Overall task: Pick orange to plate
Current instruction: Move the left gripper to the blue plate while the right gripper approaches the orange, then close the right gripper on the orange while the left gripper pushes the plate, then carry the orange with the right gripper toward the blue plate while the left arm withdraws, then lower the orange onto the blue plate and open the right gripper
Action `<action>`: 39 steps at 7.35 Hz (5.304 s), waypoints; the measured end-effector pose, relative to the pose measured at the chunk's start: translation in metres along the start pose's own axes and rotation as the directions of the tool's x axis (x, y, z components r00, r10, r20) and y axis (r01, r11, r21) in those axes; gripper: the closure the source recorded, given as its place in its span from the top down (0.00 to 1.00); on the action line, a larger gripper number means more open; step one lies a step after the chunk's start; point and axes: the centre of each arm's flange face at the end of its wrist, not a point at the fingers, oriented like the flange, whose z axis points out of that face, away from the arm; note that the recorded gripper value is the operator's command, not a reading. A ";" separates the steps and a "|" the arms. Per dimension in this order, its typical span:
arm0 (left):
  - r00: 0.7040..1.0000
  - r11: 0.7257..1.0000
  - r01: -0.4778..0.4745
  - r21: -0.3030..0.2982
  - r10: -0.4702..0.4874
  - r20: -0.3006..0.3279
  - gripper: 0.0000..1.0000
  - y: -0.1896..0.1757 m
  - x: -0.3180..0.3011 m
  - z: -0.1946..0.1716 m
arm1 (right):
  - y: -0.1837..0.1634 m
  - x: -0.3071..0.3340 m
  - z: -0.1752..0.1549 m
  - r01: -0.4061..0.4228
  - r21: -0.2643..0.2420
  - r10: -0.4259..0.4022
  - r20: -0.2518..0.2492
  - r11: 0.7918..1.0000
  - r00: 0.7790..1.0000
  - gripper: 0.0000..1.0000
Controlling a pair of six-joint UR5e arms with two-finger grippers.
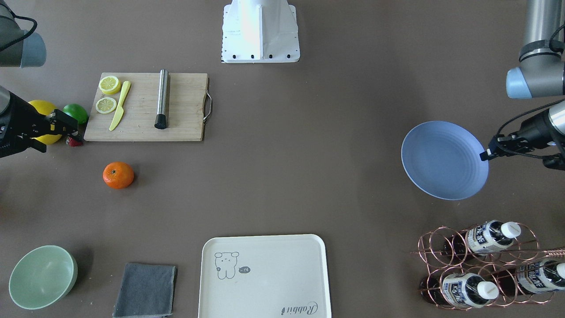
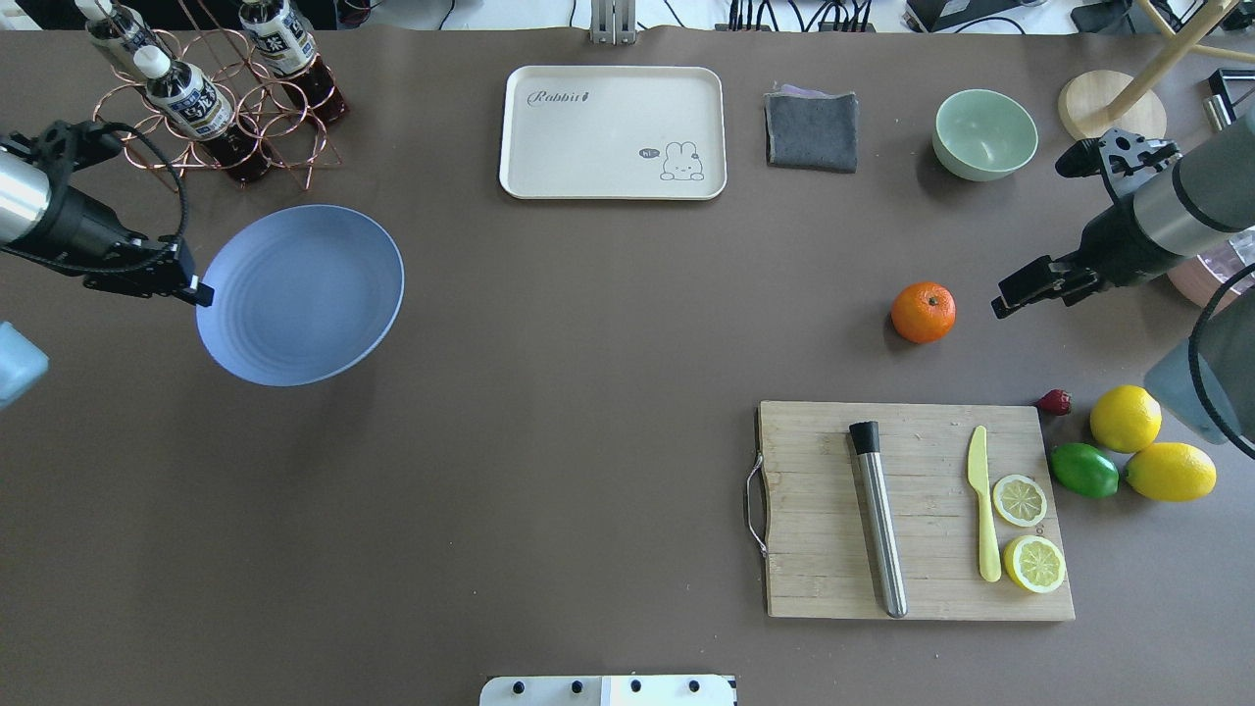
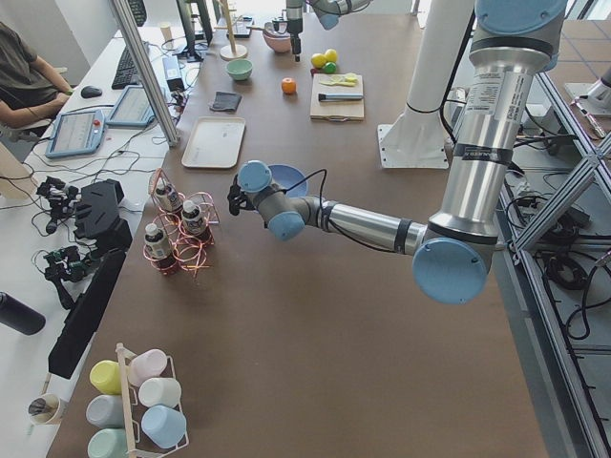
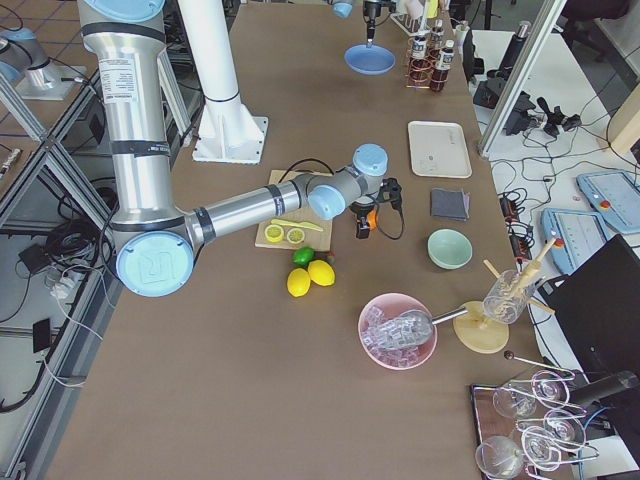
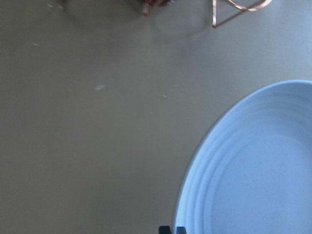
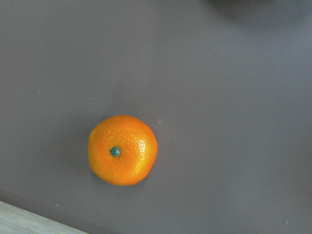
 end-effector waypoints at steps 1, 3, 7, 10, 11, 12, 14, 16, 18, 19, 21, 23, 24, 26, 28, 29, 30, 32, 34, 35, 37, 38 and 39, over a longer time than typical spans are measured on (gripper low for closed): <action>1.000 1.000 0.014 0.007 -0.014 -0.004 0.00 0.015 0.052 0.032 | -0.013 -0.011 0.010 0.011 0.004 -0.011 -0.013 1.000 1.000 0.98; 1.000 1.000 0.021 0.023 -0.021 -0.013 0.00 0.053 0.133 0.096 | -0.034 -0.028 0.029 0.023 0.010 -0.022 -0.041 1.000 0.999 0.98; 0.999 0.999 0.022 0.050 -0.020 -0.037 0.00 0.110 0.216 0.161 | -0.052 -0.060 0.058 0.015 0.013 -0.013 -0.074 1.000 0.997 0.98; 0.999 0.998 0.020 0.052 -0.018 -0.040 0.00 0.120 0.226 0.172 | -0.049 -0.067 0.076 0.020 0.010 -0.019 -0.108 1.000 0.994 0.96; 0.999 0.998 0.020 0.052 -0.018 -0.040 0.00 0.120 0.226 0.172 | -0.049 -0.067 0.081 0.023 0.007 -0.022 -0.118 1.000 0.993 0.95; 0.999 0.998 0.020 0.054 -0.018 -0.039 0.00 0.120 0.226 0.173 | -0.048 -0.066 0.086 0.022 0.002 -0.022 -0.124 1.000 0.992 0.94; 0.999 0.998 0.020 0.064 -0.018 -0.036 0.52 0.120 0.226 0.174 | -0.046 -0.064 0.092 0.020 -0.008 -0.021 -0.130 1.000 0.991 0.73; 0.999 0.997 0.019 0.068 -0.017 -0.037 0.87 0.121 0.226 0.174 | -0.046 -0.064 0.093 0.019 -0.009 -0.020 -0.130 1.000 0.991 0.02; 0.999 0.997 0.019 0.075 -0.016 -0.043 0.90 0.120 0.226 0.168 | -0.051 -0.072 0.087 0.022 0.000 -0.022 -0.119 1.000 0.993 0.00; 0.999 0.997 0.018 0.081 -0.014 -0.051 0.91 0.119 0.227 0.162 | -0.060 -0.089 0.078 0.019 0.017 -0.017 -0.101 1.000 0.995 0.00; 0.999 0.994 0.027 0.108 -0.023 -0.044 0.94 0.111 0.195 0.134 | -0.071 -0.151 0.064 -0.047 0.055 0.049 -0.043 0.997 0.998 0.00; 1.000 0.992 -0.007 0.126 0.007 0.000 0.95 0.088 0.126 0.084 | -0.061 -0.246 0.072 -0.137 0.081 0.137 0.014 0.987 0.991 0.00; 1.000 0.991 -0.027 0.127 0.025 0.019 0.95 0.072 0.097 0.061 | -0.050 -0.292 0.081 -0.173 0.093 0.171 0.033 0.981 0.985 0.00; 0.998 0.988 -0.031 0.153 0.023 0.052 0.95 0.049 0.056 0.033 | -0.025 -0.397 0.091 -0.224 0.097 0.222 0.037 0.970 0.974 0.00; 0.998 0.986 -0.021 0.164 0.011 0.066 0.95 0.045 0.037 0.028 | -0.005 -0.449 0.098 -0.233 0.104 0.233 0.013 0.967 0.972 0.00; 0.998 0.986 -0.024 0.166 0.014 0.061 0.95 0.048 0.029 0.027 | -0.003 -0.455 0.105 -0.234 0.108 0.236 0.002 0.966 0.972 0.00; 0.998 0.986 -0.029 0.167 0.020 0.055 0.95 0.051 0.023 0.026 | -0.003 -0.458 0.110 -0.235 0.111 0.238 -0.008 0.966 0.971 0.00; 0.998 0.985 -0.034 0.167 0.026 0.049 0.95 0.054 0.020 0.025 | -0.002 -0.460 0.121 -0.235 0.106 0.239 -0.025 0.966 0.971 0.00; 0.999 0.985 -0.035 0.167 0.028 0.047 0.95 0.055 0.019 0.025 | 0.001 -0.460 0.130 -0.233 0.101 0.238 -0.039 0.967 0.971 0.57; 0.999 0.985 -0.036 0.167 0.029 0.046 0.95 0.055 0.020 0.025 | 0.003 -0.461 0.133 -0.230 0.101 0.236 -0.043 0.968 0.971 0.58; 0.999 0.985 -0.036 0.169 0.029 0.044 0.95 0.055 0.021 0.023 | 0.006 -0.463 0.136 -0.224 0.104 0.229 -0.046 0.969 0.972 0.74; 0.999 0.985 -0.036 0.169 0.029 0.044 0.96 0.055 0.021 0.023 | 0.007 -0.464 0.136 -0.222 0.106 0.228 -0.046 0.969 0.973 0.93; 0.999 0.985 -0.036 0.169 0.029 0.043 0.96 0.055 0.021 0.023 | 0.007 -0.464 0.136 -0.222 0.106 0.228 -0.046 0.969 0.973 0.99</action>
